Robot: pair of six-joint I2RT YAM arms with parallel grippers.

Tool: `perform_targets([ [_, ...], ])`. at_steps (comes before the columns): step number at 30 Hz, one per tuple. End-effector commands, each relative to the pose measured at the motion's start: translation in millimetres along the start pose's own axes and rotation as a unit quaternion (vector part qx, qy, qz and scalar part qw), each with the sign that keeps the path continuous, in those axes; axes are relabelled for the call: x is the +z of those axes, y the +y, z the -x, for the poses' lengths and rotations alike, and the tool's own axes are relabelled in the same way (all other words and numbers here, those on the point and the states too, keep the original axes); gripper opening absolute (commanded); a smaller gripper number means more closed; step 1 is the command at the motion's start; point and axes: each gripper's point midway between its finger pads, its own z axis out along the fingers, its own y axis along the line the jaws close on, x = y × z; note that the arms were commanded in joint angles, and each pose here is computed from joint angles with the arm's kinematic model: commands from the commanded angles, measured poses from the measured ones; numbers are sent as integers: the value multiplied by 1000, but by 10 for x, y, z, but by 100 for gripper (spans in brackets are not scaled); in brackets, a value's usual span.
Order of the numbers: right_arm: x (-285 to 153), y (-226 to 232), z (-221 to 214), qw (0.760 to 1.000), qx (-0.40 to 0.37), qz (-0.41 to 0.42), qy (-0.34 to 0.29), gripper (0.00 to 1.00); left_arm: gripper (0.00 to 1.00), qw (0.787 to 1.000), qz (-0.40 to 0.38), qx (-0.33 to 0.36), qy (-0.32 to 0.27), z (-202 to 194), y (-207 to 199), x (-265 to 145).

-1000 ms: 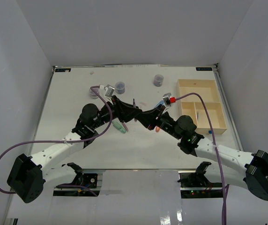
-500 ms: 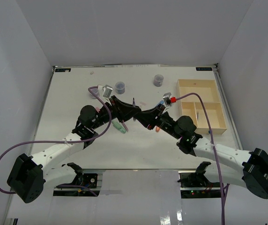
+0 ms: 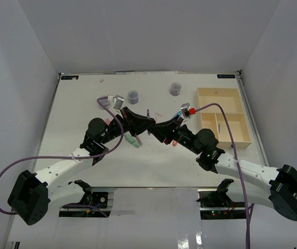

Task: Sort the stationery into containers
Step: Close the pen cap on the pen.

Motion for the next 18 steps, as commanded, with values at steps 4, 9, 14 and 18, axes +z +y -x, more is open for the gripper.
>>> perform_targets([
  [4,-48,-26,65,999,-33,-15,-2,47,0,999,-12,39,23,-65,-91,-70],
  [9,-148,-193,-53,997,-55,-49,29,76,0,995,40,83,30,-11,73,-111],
  [14,-270,-434,-242,988,-81,-101,86,96,0,982,121,135,48,95,421,-208],
  [18,-331,-635,-231,975,-130,-148,107,90,0,964,203,158,63,362,738,-362],
])
